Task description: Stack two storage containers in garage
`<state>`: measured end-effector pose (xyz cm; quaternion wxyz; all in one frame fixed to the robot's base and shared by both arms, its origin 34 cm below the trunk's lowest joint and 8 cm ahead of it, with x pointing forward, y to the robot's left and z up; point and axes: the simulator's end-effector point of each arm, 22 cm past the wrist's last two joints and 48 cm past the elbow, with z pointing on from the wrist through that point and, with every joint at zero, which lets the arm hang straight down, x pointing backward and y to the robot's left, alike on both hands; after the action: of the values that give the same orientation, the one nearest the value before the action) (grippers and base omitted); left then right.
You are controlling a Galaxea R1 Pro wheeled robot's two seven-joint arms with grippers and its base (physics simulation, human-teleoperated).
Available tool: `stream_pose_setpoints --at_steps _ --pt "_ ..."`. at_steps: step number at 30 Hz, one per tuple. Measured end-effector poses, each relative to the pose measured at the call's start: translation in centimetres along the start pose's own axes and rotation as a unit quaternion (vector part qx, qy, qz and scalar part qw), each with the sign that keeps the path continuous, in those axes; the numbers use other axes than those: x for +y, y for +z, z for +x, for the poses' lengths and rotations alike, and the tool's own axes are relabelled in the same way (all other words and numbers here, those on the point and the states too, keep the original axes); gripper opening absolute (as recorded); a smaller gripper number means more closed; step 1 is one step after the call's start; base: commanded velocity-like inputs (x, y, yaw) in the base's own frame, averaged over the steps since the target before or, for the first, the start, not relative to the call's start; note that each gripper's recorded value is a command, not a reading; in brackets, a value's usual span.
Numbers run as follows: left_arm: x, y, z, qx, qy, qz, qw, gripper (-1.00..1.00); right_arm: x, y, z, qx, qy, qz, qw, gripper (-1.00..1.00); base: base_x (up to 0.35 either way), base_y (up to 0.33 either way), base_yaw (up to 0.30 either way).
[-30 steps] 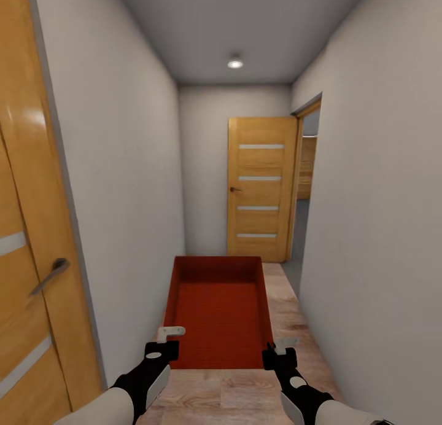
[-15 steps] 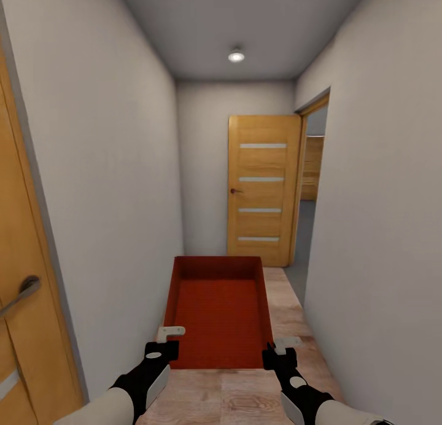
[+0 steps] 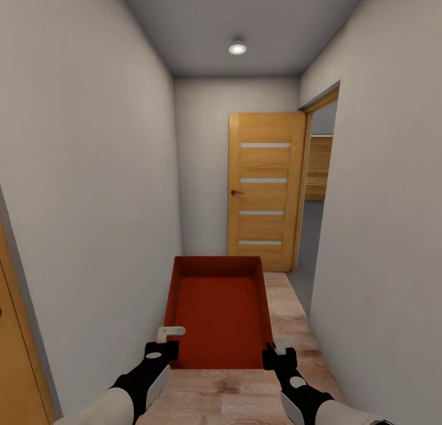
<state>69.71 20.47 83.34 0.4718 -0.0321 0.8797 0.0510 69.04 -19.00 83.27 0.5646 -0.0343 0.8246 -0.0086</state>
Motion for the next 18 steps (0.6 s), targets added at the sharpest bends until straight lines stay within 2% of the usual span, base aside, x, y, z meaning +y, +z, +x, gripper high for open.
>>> stream_pose_setpoints --at_steps 18 --pt "0.00 0.00 0.00 0.000 0.000 0.000 1.0000 -1.00 0.00 0.00 0.00 0.000 0.000 0.000 1.0000 -1.00 0.323 0.000 0.000"
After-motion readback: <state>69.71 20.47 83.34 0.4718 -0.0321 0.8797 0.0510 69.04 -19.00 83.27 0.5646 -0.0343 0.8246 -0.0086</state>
